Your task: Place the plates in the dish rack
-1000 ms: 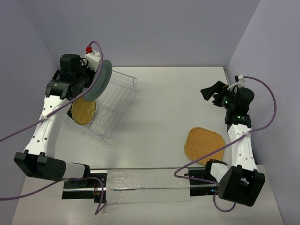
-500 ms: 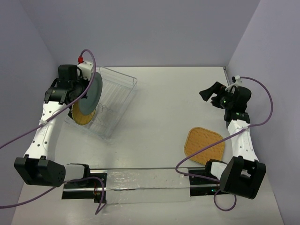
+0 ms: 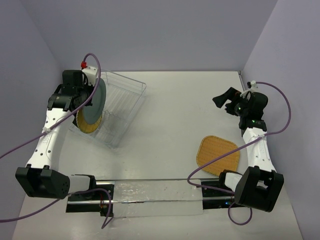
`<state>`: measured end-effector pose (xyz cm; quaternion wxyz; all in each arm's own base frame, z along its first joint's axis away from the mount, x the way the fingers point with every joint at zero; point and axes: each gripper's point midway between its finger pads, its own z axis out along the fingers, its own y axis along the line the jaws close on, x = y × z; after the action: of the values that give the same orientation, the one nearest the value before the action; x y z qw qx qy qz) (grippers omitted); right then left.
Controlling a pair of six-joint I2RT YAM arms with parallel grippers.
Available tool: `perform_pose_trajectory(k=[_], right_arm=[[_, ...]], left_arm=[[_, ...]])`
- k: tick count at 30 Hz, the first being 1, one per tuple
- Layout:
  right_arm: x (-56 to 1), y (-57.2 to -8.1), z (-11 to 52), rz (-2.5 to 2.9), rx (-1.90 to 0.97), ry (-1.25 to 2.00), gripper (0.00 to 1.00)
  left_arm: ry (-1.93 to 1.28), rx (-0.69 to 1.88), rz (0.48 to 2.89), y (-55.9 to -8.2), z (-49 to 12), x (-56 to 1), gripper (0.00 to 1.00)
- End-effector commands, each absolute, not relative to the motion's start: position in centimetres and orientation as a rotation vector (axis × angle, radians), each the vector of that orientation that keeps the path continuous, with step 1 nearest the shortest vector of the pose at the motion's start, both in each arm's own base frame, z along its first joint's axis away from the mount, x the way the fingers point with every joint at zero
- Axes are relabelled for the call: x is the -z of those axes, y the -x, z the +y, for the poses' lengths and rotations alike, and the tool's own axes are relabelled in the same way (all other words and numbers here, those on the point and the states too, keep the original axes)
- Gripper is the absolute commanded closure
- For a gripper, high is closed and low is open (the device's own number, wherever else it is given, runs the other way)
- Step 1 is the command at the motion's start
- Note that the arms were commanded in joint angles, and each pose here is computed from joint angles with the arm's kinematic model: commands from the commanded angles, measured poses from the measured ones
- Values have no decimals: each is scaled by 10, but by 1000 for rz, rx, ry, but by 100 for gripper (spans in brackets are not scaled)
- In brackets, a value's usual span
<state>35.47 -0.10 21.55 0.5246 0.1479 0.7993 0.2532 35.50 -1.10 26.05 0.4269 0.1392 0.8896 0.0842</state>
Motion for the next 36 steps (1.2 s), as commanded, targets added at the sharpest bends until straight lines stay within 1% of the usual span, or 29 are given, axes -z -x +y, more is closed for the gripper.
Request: perform_pose_trajectory(k=[1,8,17,24,32,36], right_arm=[[-221,-358,-6,1896,-577,-332,0],[-222,-357,-7,1894,-563,-336,0],[-219,-358,-9,1902,-555,-354,0],[-218,-358,-11,1904,-544,-360,0],[-217,-358,-12,1908,-541,-363,0],[-217,-358,-13,1907,-533,-365,0]], left_arm=[[-306,-233,2096,-377,-8,-285,100],[-390,-208,2099,-377,-15,-278,100],[-358,-237,2144,-377,-9,-269,100],[-344,-255,2269,-378,-5,-231,100],[-394,-257,2328,-382,-6,-214,100],[-428,-265,2356,-376,-6,-203,95]])
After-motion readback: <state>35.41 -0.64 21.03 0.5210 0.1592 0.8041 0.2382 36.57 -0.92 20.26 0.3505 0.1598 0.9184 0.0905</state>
